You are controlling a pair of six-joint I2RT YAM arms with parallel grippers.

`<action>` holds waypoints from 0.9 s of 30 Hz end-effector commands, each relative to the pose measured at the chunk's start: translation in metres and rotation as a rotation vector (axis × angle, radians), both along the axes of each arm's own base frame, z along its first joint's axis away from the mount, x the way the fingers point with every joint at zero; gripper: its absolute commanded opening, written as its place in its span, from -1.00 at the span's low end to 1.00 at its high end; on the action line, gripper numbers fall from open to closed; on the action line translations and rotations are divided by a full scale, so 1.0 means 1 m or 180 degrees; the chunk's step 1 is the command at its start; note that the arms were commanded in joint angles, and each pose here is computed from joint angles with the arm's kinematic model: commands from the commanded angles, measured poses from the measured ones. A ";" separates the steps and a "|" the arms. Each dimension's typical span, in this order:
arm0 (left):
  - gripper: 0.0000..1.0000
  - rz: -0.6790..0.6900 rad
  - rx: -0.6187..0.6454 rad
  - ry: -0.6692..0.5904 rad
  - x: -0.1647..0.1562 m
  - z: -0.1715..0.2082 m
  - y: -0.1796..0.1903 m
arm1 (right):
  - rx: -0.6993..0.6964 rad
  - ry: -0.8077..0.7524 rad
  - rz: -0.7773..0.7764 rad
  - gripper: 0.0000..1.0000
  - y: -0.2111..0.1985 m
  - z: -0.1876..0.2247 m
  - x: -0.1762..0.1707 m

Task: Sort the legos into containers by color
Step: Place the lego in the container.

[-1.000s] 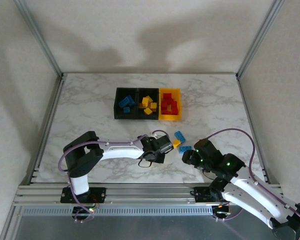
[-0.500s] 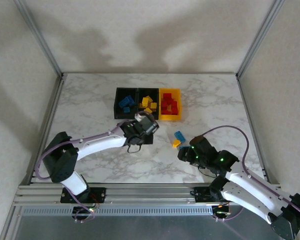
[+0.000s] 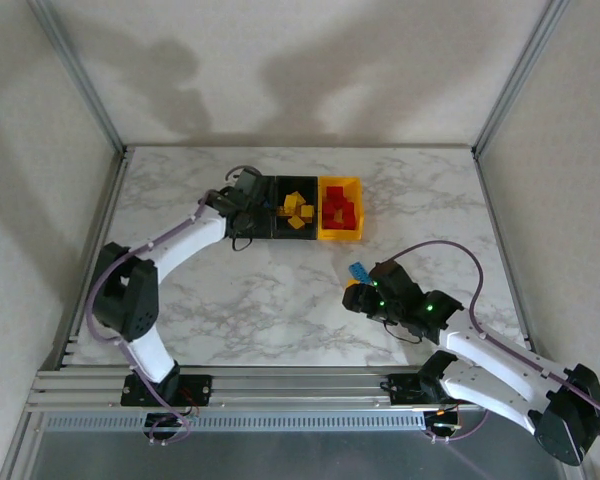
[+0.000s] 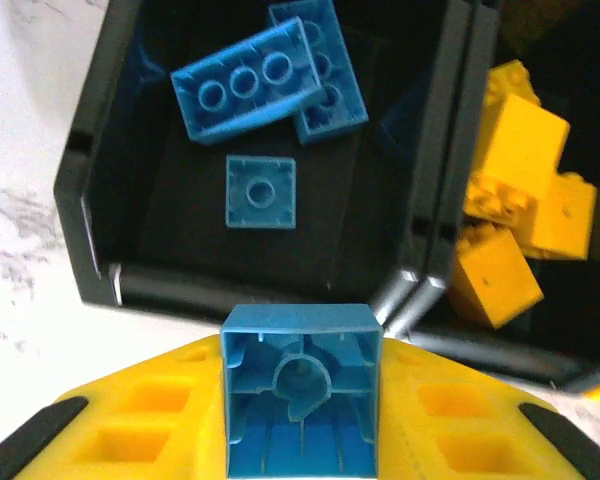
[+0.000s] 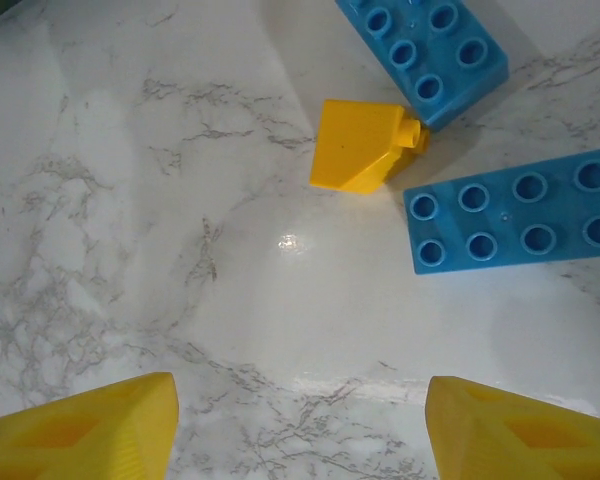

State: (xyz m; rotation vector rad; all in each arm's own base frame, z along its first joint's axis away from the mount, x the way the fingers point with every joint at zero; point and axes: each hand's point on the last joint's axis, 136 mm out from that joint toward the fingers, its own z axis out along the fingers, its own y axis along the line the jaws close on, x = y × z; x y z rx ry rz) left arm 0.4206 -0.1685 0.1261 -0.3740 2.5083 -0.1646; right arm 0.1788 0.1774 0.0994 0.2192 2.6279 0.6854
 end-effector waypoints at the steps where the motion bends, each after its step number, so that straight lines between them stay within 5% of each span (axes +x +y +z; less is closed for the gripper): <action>1: -0.52 -0.0071 0.0082 0.0104 0.018 -0.012 0.006 | 0.0104 -0.0087 0.0066 0.33 0.008 0.011 0.004; 11: -0.38 -0.0037 0.0050 0.0219 0.046 -0.036 0.003 | 0.0078 -0.0084 0.0065 0.33 0.008 0.009 0.005; 19: 0.12 0.0012 0.0048 0.0176 0.047 -0.028 0.007 | 0.0030 -0.0128 0.0076 0.33 0.008 0.012 0.009; 27: 0.13 -0.0002 -0.0156 -0.0038 0.028 0.010 0.005 | -0.0283 -0.0369 0.0000 0.34 0.000 0.033 0.029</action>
